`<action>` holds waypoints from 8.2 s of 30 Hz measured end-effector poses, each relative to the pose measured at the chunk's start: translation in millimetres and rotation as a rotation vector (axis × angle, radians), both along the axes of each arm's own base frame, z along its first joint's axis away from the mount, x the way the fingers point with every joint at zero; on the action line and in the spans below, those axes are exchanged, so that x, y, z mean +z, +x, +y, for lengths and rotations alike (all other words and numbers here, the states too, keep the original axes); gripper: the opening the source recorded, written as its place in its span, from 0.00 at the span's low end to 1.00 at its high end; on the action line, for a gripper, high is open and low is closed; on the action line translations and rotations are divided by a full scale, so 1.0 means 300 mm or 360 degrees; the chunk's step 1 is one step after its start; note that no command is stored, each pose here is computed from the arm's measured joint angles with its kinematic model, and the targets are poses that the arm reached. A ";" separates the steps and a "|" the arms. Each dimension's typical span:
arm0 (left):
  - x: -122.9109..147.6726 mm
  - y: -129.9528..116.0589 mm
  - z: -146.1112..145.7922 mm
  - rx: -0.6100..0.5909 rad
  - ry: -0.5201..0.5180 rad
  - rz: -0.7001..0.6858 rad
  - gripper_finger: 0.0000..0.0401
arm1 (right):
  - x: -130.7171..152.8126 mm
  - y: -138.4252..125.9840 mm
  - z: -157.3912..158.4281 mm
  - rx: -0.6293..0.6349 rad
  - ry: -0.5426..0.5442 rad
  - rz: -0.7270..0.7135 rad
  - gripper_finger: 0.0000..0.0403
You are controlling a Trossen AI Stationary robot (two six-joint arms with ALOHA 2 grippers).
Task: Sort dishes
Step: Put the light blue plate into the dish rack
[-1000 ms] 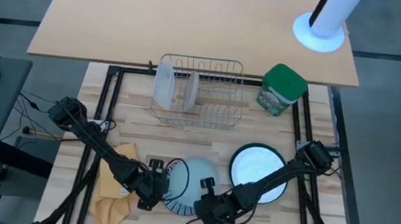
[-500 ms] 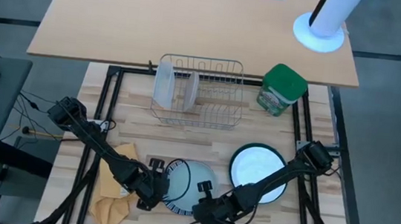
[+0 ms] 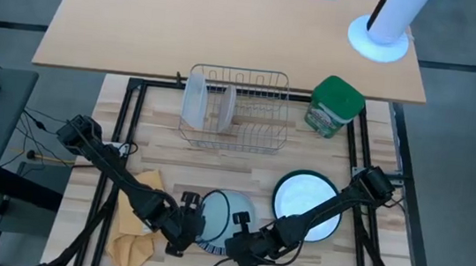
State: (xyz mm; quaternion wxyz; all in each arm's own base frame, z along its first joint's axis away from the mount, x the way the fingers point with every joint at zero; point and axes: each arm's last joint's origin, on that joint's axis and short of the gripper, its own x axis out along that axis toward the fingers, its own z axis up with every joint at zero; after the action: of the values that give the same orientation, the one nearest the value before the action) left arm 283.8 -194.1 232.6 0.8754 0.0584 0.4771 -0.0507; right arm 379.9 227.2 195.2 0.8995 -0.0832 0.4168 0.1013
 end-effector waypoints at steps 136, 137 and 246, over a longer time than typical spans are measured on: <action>-0.052 0.056 -0.070 -0.0308 0.0173 -0.0323 0.02 | 0.018 0.031 -0.019 -0.0048 0.0036 -0.0120 0.03; -0.050 0.056 -0.069 -0.0304 0.0178 -0.0328 0.02 | 0.026 0.028 -0.020 -0.0079 0.0041 -0.0129 0.04; 0.238 -0.326 0.319 -0.1123 -0.0522 -0.2941 0.00 | 0.568 -0.502 -0.308 -0.0445 -0.0307 -0.0503 0.24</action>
State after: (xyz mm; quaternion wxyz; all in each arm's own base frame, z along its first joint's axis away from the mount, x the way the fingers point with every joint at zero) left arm 185.9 -98.3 303.9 0.8348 0.0915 -0.4475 -0.3074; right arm 229.4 134.8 365.7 0.9468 -0.1249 0.2860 -0.0790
